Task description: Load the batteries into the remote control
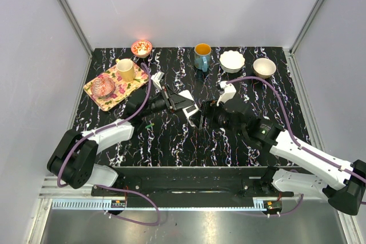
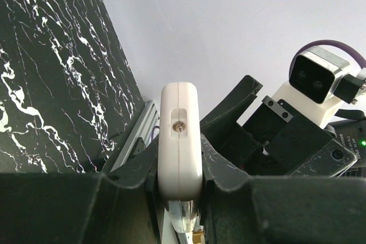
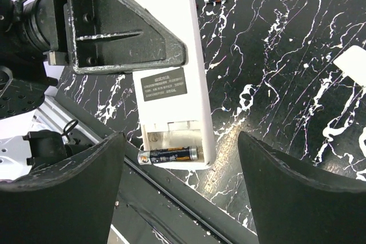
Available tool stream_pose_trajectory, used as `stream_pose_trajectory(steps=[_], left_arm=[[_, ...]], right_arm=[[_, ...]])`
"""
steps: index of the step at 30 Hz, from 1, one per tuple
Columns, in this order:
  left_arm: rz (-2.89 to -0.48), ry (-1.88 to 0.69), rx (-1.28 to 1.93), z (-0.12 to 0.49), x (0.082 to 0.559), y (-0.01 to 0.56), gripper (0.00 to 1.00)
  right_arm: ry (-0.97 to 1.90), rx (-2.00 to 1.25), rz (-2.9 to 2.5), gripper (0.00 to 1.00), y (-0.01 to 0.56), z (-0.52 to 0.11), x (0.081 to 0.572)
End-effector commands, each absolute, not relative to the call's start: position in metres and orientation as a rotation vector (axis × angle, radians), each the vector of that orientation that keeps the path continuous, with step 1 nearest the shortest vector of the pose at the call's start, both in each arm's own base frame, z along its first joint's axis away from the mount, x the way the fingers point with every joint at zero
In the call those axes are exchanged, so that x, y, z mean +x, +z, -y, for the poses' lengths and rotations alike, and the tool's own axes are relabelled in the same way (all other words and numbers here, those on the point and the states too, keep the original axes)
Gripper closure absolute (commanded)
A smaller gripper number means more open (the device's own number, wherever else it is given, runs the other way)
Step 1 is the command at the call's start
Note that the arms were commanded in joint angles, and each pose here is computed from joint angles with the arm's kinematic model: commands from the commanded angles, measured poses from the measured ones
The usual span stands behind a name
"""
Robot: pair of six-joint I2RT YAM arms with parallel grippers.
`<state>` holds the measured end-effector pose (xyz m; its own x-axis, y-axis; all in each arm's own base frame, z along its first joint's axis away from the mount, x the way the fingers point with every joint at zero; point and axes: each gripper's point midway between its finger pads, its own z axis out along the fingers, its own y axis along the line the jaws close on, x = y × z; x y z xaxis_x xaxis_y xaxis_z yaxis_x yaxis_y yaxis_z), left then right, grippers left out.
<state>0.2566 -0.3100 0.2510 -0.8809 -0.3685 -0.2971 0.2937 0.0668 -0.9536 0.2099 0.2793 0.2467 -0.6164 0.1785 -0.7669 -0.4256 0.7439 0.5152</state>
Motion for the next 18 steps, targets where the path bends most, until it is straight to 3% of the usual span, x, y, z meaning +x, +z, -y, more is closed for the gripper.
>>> stream_pose_trajectory(steps=[1, 18], left_arm=[[-1.776, -1.884, -0.020, 0.307, 0.254, 0.273, 1.00], [-1.755, -1.910, -0.008, 0.306, 0.251, 0.280, 1.00]], right_arm=[[0.943, -0.188, -1.985, 0.17, 0.275, -0.285, 0.212], [0.942, -0.293, -2.034, 0.25, 0.262, -0.291, 0.205]])
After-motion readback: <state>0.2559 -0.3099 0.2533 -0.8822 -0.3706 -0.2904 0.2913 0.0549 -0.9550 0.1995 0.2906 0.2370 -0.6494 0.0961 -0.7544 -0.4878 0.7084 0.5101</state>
